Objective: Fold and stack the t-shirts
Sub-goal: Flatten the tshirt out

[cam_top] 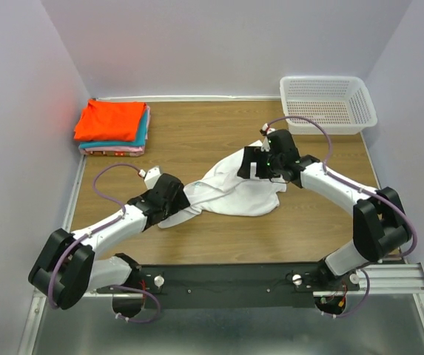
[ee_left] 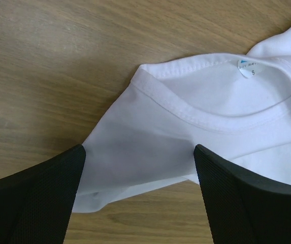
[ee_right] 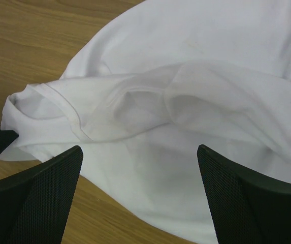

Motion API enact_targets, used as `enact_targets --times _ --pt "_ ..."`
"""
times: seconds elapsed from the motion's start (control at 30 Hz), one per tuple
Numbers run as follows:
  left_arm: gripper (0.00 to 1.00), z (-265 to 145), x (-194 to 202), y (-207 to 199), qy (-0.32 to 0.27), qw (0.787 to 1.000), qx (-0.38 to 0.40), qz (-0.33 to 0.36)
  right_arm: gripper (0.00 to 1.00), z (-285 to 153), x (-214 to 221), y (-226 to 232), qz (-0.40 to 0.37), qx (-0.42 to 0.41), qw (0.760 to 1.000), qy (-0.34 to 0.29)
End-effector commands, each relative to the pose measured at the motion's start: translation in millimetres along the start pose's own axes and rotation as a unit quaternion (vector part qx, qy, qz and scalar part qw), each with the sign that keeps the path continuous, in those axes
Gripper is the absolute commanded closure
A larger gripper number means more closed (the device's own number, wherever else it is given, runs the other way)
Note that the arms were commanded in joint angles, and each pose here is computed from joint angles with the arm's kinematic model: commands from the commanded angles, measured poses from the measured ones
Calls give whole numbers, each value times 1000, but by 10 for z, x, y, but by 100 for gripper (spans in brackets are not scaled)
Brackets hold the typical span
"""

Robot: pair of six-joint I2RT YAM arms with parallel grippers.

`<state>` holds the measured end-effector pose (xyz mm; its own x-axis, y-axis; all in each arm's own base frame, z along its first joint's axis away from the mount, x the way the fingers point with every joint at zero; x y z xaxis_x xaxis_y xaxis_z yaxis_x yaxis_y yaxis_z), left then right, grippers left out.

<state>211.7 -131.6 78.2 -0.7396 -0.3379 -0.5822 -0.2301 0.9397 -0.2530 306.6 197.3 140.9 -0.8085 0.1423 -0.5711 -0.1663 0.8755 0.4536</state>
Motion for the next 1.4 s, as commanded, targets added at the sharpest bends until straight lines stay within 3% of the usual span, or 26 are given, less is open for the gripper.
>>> enact_targets --times 0.0,0.2,0.33,0.47,0.57,0.6,0.63,0.67,0.7,0.73,0.8,0.87,1.13,1.37 --pt "8 79 -107 -47 -12 1000 14 -4 0 156 -115 68 -11 13 1000 -14" --pt "24 150 -171 -45 -17 1000 7 7 0 404 -52 72 -10 54 998 -8" --pt "25 228 -164 -78 -9 1000 5 16 2 532 -63 43 -10 83 996 -15" --pt "36 310 -172 -75 -6 1000 -13 21 11 637 -50 42 -11 96 995 -14" --pt "62 351 -201 -88 -6 999 -25 22 21 684 -65 30 -13 105 994 -17" --pt "68 360 -208 -88 -7 999 -28 22 30 687 -69 24 -12 108 994 -18" --pt "80 366 -227 -93 -9 999 -33 21 45 679 -106 35 -12 109 994 -25" --pt "80 370 -230 -91 -9 999 -35 22 45 677 -120 28 -12 112 993 -27" --pt "94 367 -255 -99 -11 999 -39 20 71 647 -159 59 -10 112 993 -36" --pt "100 361 -268 -100 -13 999 -41 20 78 628 -193 58 -10 116 992 -44" --pt "100 340 -306 -108 -18 999 -43 21 94 581 -245 79 -10 116 992 -55" --pt "100 305 -379 -150 -29 999 -37 23 100 542 -297 100 -12 116 991 -64" --pt "100 -182 -918 -355 -114 993 0 9 99 106 -637 312 -24 90 987 -132" --pt "100 -1087 -1647 -611 -238 968 77 -22 99 -969 -1153 733 -38 14 965 -261"
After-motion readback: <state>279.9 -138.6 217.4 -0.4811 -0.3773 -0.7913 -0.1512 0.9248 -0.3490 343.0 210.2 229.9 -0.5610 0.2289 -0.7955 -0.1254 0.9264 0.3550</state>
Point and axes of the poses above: each gripper's point midway between its finger pads, its own z axis out along the fingers, its own y axis along the line the jaws close on, x = y × z, the point moved 5 cm from there along -z, back along the fingers, and after that the axes turned 7 degrees about z, right-handed, at the moved point
